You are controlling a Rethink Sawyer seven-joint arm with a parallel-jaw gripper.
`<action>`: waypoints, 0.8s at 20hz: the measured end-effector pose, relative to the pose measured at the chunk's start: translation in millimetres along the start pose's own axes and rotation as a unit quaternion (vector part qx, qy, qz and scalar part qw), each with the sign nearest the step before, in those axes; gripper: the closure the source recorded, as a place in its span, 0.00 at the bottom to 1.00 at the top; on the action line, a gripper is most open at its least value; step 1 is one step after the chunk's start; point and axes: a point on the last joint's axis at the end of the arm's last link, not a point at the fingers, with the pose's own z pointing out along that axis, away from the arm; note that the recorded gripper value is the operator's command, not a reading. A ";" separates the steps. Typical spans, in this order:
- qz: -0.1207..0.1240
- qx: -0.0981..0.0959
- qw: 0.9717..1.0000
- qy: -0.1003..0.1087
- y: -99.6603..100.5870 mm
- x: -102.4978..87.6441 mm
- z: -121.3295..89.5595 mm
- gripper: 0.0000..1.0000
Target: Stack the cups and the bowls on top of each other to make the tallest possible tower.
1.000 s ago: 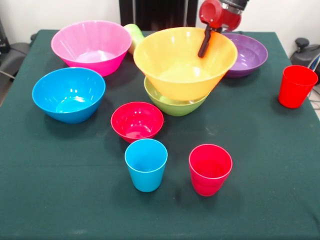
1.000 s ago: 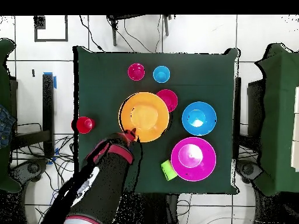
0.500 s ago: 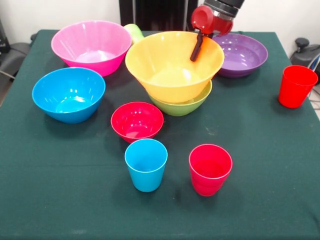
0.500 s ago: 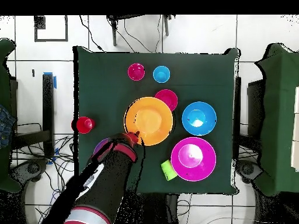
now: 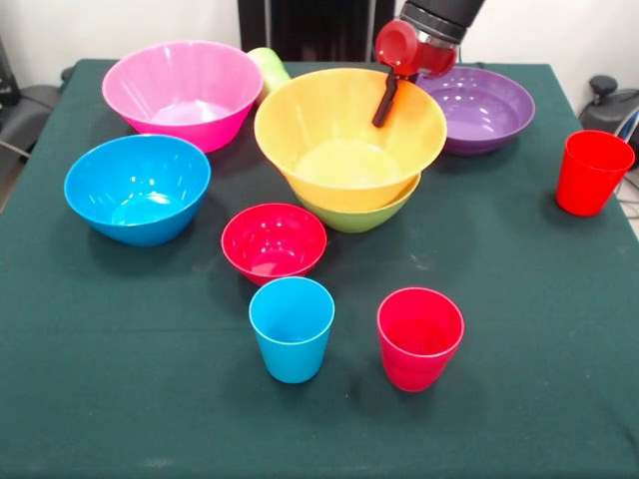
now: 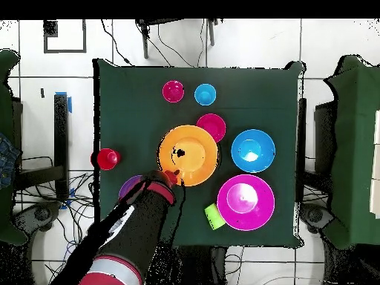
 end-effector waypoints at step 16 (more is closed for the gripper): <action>0.029 -0.011 0.999 0.008 5.9 -3.1 5.6 1.00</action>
